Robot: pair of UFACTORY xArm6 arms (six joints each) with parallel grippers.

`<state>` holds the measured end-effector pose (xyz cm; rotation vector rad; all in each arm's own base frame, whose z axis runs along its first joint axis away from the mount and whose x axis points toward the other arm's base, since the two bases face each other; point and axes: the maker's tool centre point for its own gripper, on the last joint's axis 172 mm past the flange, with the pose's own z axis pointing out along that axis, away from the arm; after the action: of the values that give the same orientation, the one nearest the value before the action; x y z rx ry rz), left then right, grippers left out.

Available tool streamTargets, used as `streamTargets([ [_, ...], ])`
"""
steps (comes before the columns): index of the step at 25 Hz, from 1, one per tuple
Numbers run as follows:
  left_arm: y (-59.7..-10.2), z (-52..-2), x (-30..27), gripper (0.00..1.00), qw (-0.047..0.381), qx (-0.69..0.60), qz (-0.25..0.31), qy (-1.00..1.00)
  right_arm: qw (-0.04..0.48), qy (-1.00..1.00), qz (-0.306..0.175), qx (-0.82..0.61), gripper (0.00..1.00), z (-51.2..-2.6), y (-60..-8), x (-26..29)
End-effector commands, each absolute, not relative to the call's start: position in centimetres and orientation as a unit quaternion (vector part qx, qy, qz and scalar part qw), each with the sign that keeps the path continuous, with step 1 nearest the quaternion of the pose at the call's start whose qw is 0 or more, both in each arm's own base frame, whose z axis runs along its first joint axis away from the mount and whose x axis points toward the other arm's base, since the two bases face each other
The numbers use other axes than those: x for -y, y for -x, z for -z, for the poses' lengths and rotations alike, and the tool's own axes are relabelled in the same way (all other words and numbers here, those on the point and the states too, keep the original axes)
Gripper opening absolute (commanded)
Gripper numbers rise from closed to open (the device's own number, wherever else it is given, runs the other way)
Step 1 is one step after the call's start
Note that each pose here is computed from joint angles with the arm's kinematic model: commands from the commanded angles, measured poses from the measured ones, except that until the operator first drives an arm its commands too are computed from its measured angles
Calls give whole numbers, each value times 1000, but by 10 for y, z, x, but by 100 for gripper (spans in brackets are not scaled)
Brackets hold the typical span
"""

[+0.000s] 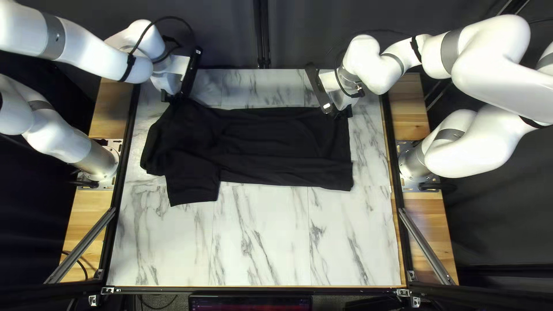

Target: Fold t-shirt

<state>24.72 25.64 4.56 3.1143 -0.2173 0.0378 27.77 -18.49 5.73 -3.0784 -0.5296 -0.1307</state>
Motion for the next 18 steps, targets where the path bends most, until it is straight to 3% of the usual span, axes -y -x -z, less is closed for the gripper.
streamTargets([
  [1, -246, -42, -259, 2, 16, 69, -8, -997, 6, 985, 42, 169, 100, -57, -277, 185],
  [18, -251, -73, -221, 0, 1, 78, -9, -997, 2, 986, 39, 164, 100, -63, -278, 190],
])
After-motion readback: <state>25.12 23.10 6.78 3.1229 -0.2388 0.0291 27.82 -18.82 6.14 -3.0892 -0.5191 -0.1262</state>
